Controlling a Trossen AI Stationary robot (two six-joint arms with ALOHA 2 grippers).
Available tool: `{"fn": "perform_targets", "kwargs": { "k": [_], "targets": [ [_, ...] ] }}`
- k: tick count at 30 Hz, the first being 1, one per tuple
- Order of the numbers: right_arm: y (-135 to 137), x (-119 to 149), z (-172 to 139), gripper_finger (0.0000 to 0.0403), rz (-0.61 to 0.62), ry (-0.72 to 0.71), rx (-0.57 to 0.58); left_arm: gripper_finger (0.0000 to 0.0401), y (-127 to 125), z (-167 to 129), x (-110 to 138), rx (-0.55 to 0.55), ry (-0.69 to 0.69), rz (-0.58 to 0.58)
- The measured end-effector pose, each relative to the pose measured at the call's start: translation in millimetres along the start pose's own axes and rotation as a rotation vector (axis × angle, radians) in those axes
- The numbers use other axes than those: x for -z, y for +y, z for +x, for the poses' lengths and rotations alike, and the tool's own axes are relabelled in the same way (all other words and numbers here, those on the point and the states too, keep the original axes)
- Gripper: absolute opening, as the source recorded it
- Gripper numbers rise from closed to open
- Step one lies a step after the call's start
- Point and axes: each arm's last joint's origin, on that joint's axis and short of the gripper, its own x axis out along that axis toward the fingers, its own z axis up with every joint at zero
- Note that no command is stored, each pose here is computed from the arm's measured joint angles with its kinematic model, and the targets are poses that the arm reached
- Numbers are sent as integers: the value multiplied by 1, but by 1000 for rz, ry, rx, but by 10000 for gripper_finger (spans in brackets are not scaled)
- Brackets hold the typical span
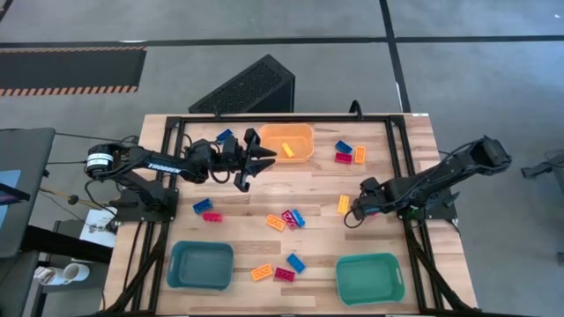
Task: Sort & place blocks by color
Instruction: Put the red game piece into the green bin
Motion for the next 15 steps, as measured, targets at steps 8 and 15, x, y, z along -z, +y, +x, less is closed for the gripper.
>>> {"fn": "perform_targets", "kwargs": {
  "k": [8, 15],
  "targets": [
    [29, 7, -67, 128, -166, -50, -206, 86, 1, 0, 1, -19, 3, 1],
    [68, 47, -119, 128, -505, -114, -487, 86, 1, 0, 1, -20, 11, -3]
  ]
}}
